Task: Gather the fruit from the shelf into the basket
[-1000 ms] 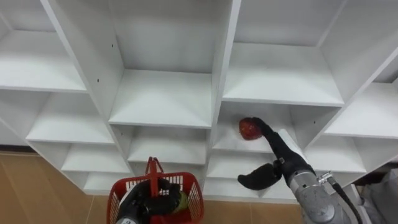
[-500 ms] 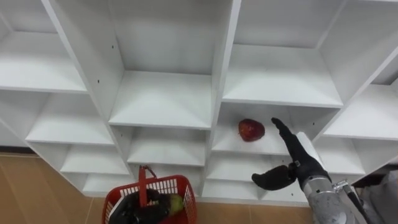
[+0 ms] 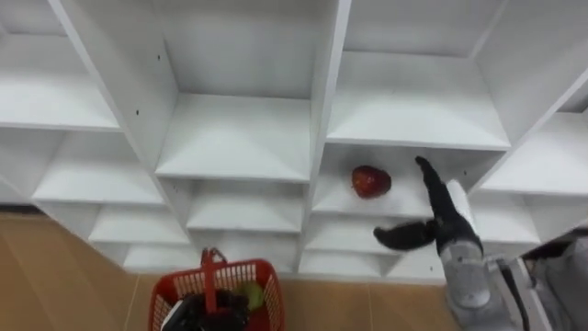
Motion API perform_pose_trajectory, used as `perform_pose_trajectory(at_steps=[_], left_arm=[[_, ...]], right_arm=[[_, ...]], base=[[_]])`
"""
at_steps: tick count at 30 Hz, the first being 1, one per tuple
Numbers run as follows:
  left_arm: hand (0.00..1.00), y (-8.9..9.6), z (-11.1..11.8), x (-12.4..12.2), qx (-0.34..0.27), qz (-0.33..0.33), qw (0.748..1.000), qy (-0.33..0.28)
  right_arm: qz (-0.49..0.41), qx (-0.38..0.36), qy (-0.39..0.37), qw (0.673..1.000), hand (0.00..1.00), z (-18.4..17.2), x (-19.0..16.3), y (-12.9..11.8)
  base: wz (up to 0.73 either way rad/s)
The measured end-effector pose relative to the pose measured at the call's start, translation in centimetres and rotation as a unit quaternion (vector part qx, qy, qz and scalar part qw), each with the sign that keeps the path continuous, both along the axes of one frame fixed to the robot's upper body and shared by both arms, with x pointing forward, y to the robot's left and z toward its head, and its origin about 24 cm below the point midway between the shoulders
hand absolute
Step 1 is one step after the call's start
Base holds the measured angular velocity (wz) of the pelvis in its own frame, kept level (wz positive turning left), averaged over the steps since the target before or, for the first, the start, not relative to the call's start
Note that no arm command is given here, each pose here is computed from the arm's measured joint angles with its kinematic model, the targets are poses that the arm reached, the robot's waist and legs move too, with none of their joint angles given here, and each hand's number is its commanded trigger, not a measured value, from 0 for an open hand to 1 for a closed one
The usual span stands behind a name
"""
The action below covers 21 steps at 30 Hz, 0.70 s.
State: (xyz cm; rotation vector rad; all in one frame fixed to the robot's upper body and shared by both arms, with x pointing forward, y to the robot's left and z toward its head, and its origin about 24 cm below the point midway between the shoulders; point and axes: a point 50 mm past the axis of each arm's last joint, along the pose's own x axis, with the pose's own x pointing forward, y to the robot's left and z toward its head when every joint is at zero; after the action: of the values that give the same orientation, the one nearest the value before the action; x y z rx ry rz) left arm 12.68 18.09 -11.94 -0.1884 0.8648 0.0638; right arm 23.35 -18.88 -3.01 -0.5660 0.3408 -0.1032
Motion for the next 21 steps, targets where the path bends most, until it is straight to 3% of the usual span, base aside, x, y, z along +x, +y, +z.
perform_pose_trajectory(at_steps=[14,21], left_arm=[[1.00,-0.4,0.6,4.4,0.007,-0.024,0.999,-0.038],[1.00,-0.3,0.0,4.1,0.013,-0.027,0.999,-0.017]], right_arm=[[-0.043,0.028,-0.004,0.999,0.00,-0.5,4.2,0.4],[-0.063,0.022,-0.013,0.998,0.00,-0.1,5.3,0.3]], base=[[0.06],[0.06]])
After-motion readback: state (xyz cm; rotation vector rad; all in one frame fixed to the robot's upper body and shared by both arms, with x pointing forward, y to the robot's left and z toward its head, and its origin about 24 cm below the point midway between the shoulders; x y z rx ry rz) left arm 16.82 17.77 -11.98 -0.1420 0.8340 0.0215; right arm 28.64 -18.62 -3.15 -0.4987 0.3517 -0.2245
